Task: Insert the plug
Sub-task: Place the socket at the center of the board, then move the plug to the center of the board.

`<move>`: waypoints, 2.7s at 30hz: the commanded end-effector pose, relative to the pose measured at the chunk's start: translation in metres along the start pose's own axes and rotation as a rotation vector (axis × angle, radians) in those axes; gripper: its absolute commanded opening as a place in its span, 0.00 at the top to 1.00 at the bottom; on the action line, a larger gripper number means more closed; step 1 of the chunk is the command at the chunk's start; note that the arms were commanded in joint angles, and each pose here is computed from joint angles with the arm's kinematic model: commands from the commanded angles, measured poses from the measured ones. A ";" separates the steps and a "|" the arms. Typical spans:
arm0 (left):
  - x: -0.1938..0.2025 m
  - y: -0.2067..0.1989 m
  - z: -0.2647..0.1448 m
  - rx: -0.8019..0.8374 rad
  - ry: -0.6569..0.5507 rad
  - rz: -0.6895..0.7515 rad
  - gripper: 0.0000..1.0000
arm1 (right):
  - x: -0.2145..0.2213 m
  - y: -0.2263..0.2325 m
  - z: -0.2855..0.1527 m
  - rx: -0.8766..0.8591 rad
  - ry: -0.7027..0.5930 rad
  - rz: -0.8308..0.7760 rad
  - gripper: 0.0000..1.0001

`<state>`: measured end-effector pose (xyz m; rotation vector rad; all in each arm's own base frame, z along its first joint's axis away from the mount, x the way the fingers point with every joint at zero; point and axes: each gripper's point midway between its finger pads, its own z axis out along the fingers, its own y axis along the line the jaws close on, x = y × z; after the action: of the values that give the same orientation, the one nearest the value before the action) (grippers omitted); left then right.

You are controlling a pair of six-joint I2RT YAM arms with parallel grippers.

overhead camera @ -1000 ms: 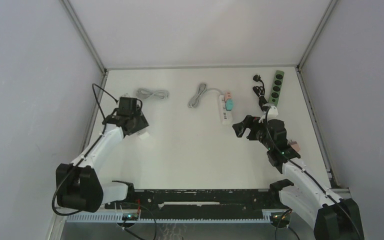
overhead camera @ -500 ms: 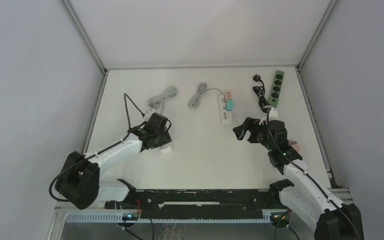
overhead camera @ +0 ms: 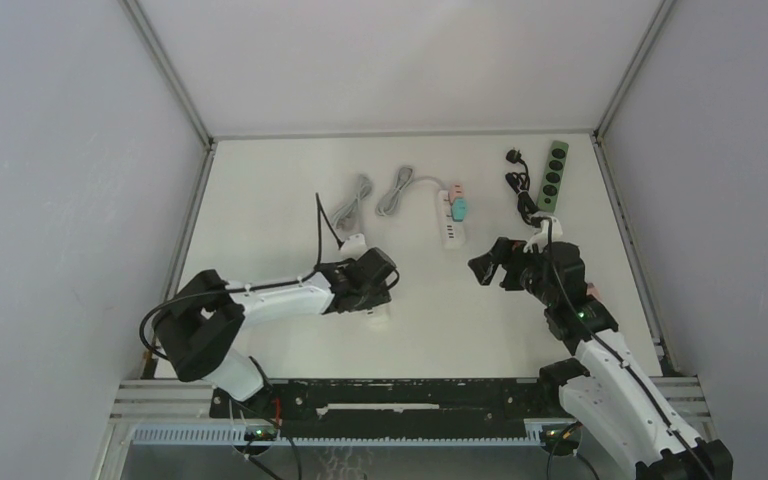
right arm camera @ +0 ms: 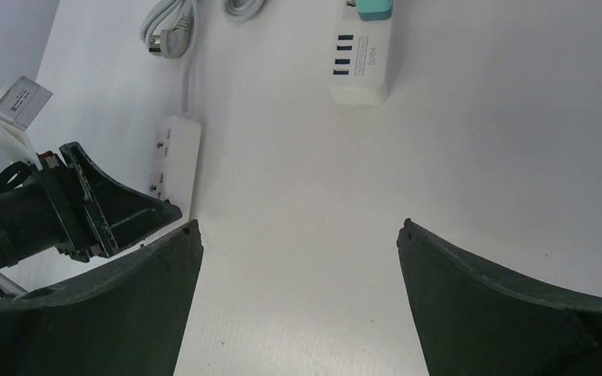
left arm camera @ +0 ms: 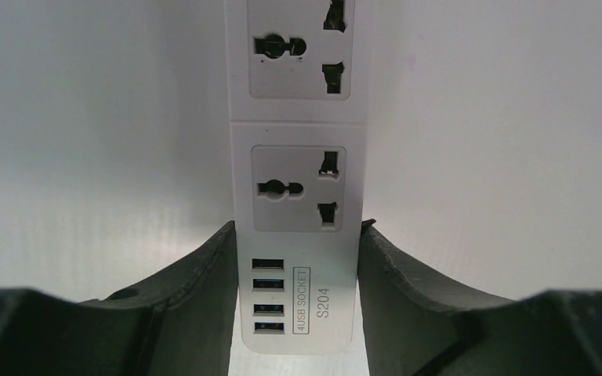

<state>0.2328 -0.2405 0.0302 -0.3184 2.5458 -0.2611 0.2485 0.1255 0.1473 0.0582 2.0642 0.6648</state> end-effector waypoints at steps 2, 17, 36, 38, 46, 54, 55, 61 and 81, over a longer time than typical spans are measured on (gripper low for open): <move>0.015 -0.034 -0.011 0.047 0.027 -0.033 0.69 | -0.012 0.006 -0.008 -0.001 -0.013 -0.020 0.00; 0.048 -0.085 -0.035 0.166 0.061 0.016 0.36 | -0.016 -0.004 -0.022 0.078 -0.009 -0.032 0.00; -0.018 -0.082 -0.116 0.328 -0.124 0.115 0.01 | -0.014 -0.022 -0.029 0.225 0.068 0.016 0.00; -0.031 -0.072 -0.127 0.349 -0.145 0.124 0.00 | -0.017 -0.026 -0.031 0.253 0.066 0.018 0.00; -0.090 -0.015 -0.172 0.352 -0.247 0.181 0.00 | -0.021 -0.052 -0.038 0.390 0.088 0.065 0.00; -0.141 0.031 -0.213 0.323 -0.441 0.253 0.00 | -0.028 -0.082 -0.051 0.523 0.100 0.157 0.00; -0.144 0.035 -0.215 0.314 -0.463 0.264 0.00 | -0.027 -0.087 -0.053 0.540 0.104 0.172 0.00; -0.159 0.067 -0.218 0.186 -0.577 0.322 0.00 | -0.026 -0.124 -0.061 0.658 0.119 0.277 0.00; -0.159 0.104 -0.221 0.055 -0.676 0.290 0.00 | -0.025 -0.204 -0.038 0.815 0.133 0.421 0.00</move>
<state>0.2221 -0.0765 0.2669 0.0000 1.9030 -0.1300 0.2455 -0.0591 0.0678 0.9674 2.4613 0.0242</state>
